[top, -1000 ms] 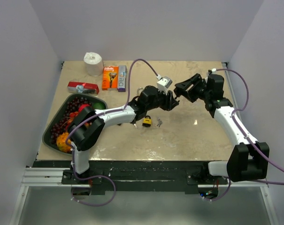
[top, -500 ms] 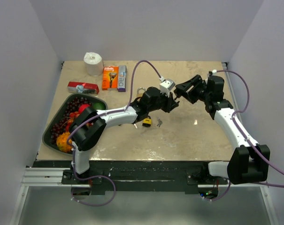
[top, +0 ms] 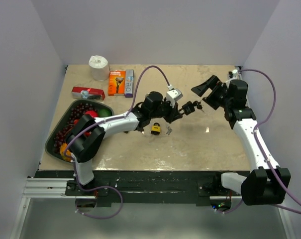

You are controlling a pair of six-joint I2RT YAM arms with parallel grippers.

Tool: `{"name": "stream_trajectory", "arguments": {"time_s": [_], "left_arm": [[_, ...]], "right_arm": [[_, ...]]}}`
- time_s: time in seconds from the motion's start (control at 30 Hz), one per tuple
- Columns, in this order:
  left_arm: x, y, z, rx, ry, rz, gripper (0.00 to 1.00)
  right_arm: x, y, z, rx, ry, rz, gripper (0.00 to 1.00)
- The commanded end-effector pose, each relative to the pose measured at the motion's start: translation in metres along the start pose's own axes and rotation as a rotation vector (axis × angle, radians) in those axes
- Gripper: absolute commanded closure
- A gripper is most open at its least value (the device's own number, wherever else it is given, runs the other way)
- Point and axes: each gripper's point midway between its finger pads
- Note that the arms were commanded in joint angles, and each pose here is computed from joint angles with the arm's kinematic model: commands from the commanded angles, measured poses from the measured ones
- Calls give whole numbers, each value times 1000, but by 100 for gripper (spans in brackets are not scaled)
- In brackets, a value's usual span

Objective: Lock with the key
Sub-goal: Pick up the lock from the center of the board.

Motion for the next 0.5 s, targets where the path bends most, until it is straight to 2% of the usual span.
{"name": "stream_trajectory", "arguments": {"time_s": [0.0,0.07,0.17,0.2,0.3,0.33,0.47], "left_arm": [[37,82,-42,-188,-193,-176,100],[44,78,-49,-234,-252,-151,100],[58,77,-62,-309,-348,-119,100],[64,83,-66,-348,-368,-128,100],[78,81,-73,-415,-452,-97,100],[83,78,-77,-485,-495,-94,100],[101,57,-82,-547,-579,-9,100]], "right_arm": [[29,40,28,313,56,-124,1],[40,47,37,441,81,-151,1],[56,31,59,661,241,-95,1],[64,17,63,802,315,-50,1],[77,-5,50,1028,350,51,1],[80,-10,47,1062,362,72,1],[99,-29,39,1257,418,125,1]]}}
Point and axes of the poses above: each gripper's point midway between its finger pads, its own x axis back along the fingers, its own z axis along the line the jaws close on, y = z × x, and after that the axes turned 3 degrees about x, right-handed
